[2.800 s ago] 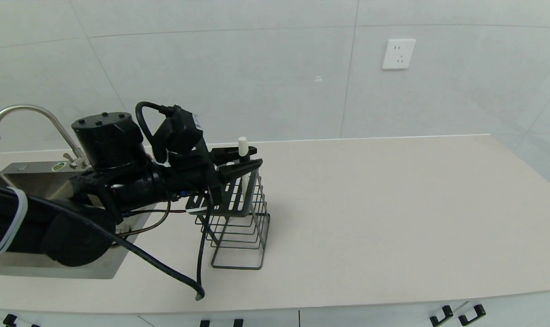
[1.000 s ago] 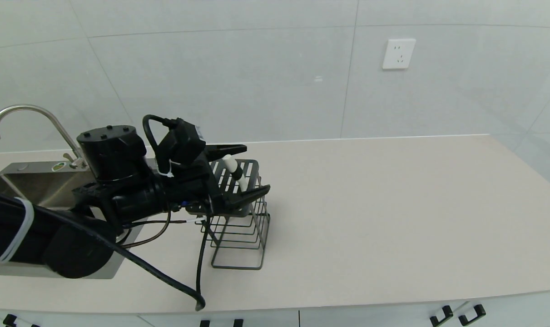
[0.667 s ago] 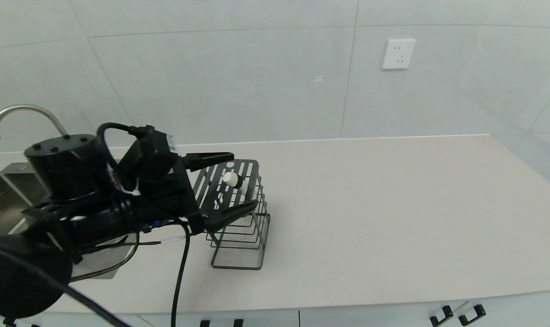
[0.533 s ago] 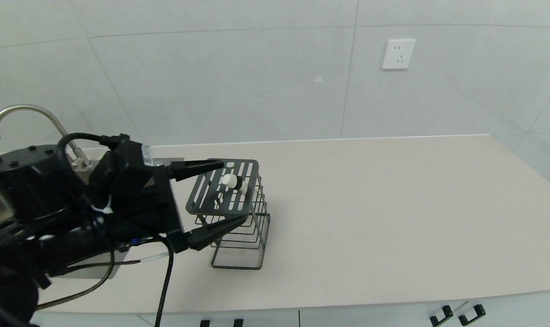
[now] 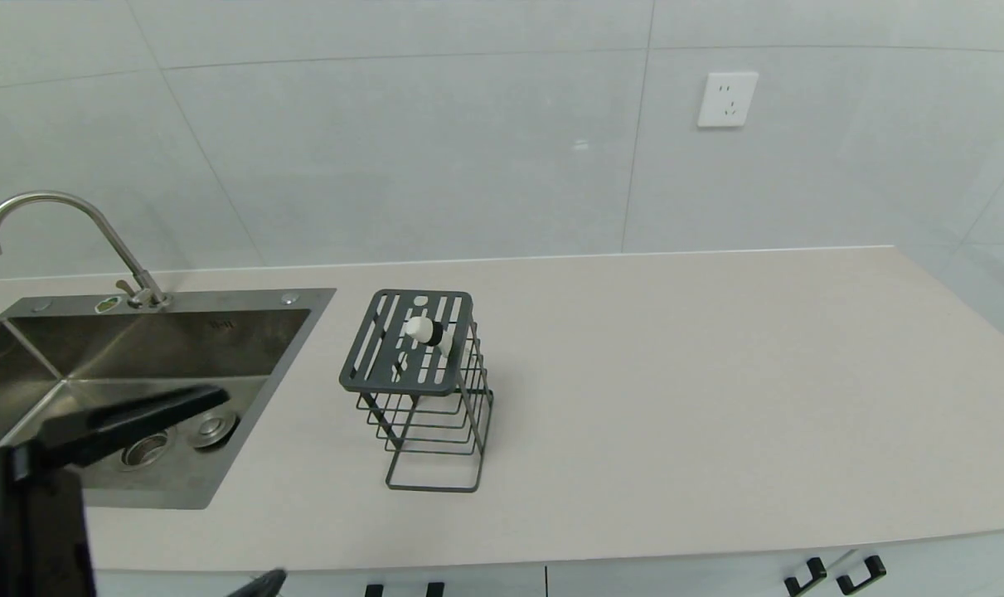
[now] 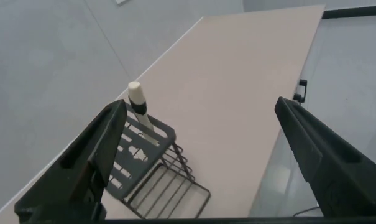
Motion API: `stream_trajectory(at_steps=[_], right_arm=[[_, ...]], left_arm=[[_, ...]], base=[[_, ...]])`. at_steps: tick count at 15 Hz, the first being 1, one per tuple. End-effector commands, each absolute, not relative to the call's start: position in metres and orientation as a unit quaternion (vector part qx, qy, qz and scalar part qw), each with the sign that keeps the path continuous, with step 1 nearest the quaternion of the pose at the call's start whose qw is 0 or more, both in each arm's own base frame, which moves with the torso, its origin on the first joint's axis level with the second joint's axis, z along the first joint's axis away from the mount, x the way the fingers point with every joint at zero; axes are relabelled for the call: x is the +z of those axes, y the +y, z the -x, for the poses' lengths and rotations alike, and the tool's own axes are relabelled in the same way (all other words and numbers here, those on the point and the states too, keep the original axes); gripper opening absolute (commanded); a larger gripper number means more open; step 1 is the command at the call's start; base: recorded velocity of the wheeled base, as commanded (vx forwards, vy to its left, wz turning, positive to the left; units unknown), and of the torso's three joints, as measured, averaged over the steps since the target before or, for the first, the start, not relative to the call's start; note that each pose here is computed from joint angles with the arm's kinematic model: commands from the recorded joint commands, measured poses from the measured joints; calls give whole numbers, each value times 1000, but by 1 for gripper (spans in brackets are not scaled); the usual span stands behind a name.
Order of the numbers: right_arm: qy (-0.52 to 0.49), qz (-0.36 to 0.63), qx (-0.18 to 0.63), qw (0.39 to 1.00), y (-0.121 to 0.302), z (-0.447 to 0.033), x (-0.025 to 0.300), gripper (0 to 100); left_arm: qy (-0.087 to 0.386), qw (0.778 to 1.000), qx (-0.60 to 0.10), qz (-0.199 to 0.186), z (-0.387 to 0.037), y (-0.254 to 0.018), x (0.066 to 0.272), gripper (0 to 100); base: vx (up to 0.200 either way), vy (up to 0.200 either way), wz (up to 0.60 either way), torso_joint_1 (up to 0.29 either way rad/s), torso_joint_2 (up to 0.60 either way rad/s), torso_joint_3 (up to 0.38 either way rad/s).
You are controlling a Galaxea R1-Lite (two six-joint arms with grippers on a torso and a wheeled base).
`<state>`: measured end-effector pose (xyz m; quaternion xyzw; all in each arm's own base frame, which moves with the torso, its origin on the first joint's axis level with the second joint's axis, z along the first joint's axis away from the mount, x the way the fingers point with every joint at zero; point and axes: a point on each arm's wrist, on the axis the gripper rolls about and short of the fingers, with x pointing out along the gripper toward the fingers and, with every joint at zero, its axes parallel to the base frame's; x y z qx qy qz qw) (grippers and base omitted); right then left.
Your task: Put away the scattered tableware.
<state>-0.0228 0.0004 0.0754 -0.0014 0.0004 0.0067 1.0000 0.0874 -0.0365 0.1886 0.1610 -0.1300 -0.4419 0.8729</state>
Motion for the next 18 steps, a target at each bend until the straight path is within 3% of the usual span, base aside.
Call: stream_trajectory(at_steps=[1,2,4,6,7,8,11,13,14,18], right_arm=[[2,2,7,1000,0,23,75,0],[1,2,7,1000,0,23,76,0],[0,2,7,1000,0,23,75,0],[0,3,7,1000,0,23,75,0],[1,3,7,1000,0,23,75,0],[0,3,7,1000,0,23,75,0],[1,3,7,1000,0,23,75,0],[1,3,7,1000,0,23,75,0],[1,3,7,1000,0,23,75,0],[1,0,5,1000,0,23,75,0]], left_arm=[[-153,886,-417,-132,-7,-16,160,100],[-131,895,-415,-100,13,-11,143,100],[-90,913,-391,-70,29,-8,116,100],[-52,929,-361,-66,21,-10,93,100],[-3,947,-315,-66,20,-10,83,100],[-7,968,-243,-56,24,-11,81,100],[-17,987,-153,-46,25,-7,80,100],[-8,999,17,-42,23,1,77,100],[-6,999,44,1,23,2,77,100],[-5,999,-1,-53,23,0,77,100]], base=[[0,0,0,0,0,0],[0,0,0,0,0,0],[0,0,0,0,0,0],[0,0,0,0,0,0],[0,0,0,0,0,0],[0,0,0,0,0,0],[0,0,0,0,0,0],[0,0,0,0,0,0],[0,0,0,0,0,0],[0,0,0,0,0,0]])
